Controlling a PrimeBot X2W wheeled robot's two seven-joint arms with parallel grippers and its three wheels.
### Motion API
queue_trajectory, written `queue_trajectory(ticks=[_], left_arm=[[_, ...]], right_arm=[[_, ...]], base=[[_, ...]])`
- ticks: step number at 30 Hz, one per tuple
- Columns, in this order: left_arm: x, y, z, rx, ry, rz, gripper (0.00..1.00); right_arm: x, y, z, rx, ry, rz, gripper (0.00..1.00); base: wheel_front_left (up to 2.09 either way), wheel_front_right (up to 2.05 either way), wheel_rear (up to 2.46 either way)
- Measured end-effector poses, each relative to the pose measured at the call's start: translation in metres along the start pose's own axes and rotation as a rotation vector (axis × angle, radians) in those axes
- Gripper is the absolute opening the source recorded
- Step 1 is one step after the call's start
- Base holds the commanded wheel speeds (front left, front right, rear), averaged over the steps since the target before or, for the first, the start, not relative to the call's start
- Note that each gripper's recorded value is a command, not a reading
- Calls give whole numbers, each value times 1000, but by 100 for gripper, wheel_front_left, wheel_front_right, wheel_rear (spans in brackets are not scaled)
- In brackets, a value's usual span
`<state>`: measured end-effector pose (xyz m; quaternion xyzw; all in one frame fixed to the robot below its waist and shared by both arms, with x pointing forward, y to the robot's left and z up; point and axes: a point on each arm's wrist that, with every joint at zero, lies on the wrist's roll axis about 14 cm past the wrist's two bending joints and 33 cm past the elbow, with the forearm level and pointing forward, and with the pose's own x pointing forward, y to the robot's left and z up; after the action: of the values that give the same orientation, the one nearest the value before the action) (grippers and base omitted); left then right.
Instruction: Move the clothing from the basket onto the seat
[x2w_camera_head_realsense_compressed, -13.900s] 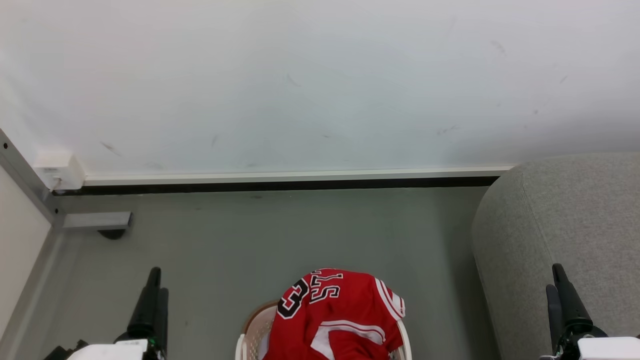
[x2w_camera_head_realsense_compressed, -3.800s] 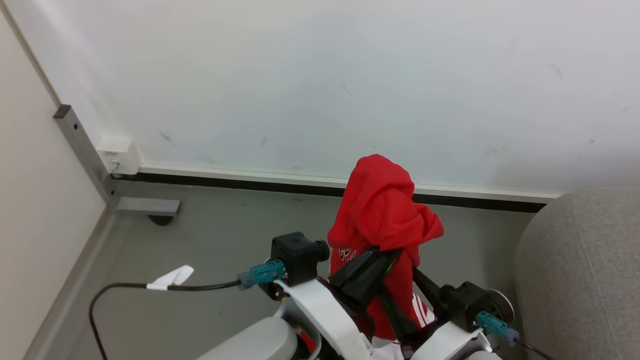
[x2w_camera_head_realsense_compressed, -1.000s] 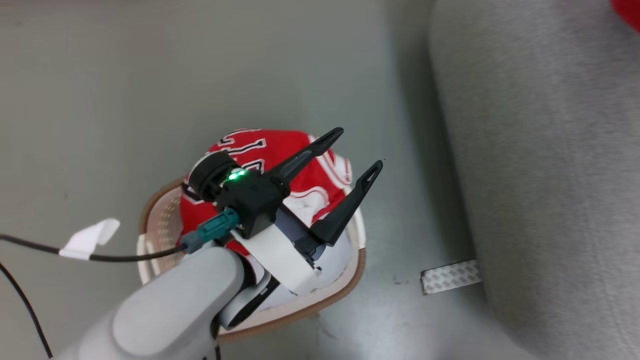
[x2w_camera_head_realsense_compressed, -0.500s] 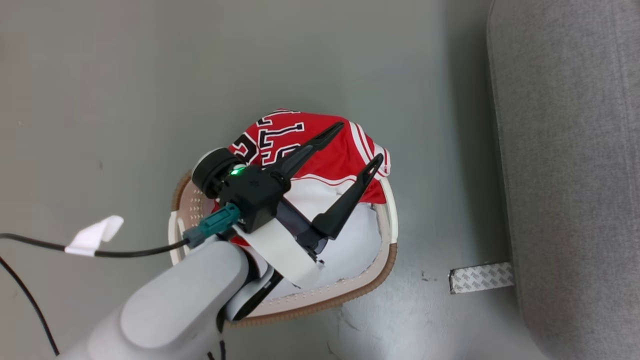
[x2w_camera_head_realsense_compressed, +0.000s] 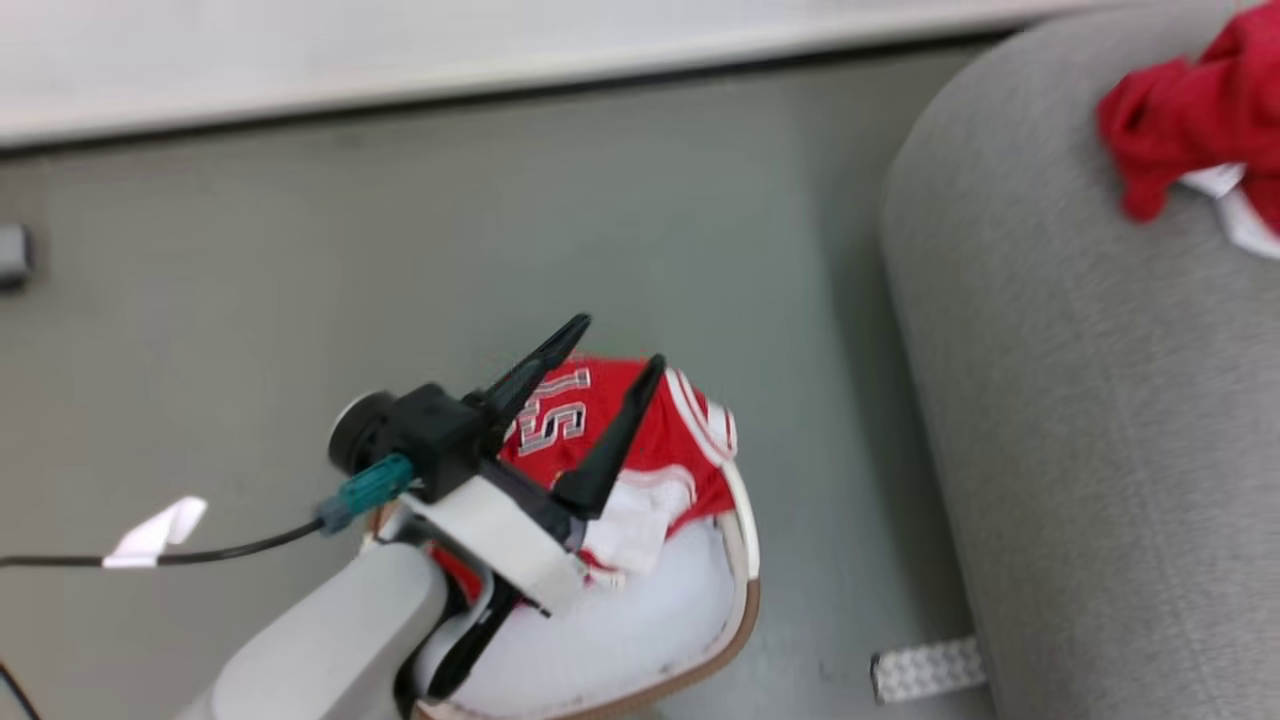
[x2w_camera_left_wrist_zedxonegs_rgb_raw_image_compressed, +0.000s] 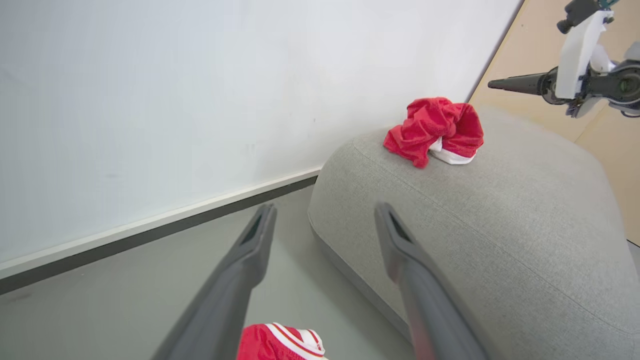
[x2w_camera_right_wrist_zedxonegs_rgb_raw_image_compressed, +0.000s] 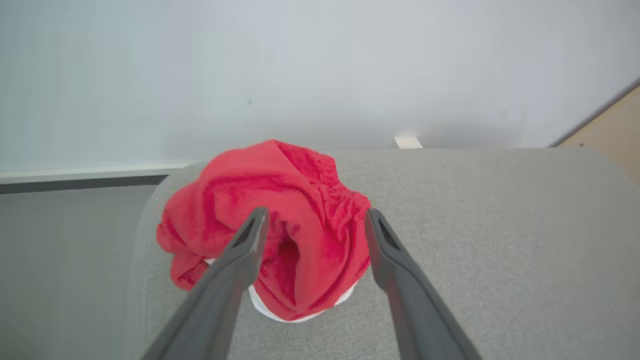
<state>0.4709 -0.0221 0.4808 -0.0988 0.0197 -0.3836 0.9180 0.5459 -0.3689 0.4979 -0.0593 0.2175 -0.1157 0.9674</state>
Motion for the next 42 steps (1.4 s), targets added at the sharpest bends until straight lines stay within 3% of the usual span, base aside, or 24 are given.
queue_trajectory(ticks=[10,17,21,30,35,42], left_arm=[[-56,15,98,70,-200,236,100],[-114,26,125,129,-270,407,100],[-147,37,125,137,-289,509,100],[-192,53,106,118,-297,662,100],[-194,55,83,84,-258,667,100],[-186,54,72,77,-245,645,100]], right_arm=[[-117,31,102,80,-490,179,100],[-176,69,95,183,-662,277,100],[-190,102,67,233,-668,337,100],[-207,136,-2,357,-616,369,100],[-200,153,-32,367,-537,388,100],[-202,177,-39,350,-512,437,100]], base=[[0,0,0],[0,0,0],[0,0,0],[0,0,0],[0,0,0],[0,0,0]])
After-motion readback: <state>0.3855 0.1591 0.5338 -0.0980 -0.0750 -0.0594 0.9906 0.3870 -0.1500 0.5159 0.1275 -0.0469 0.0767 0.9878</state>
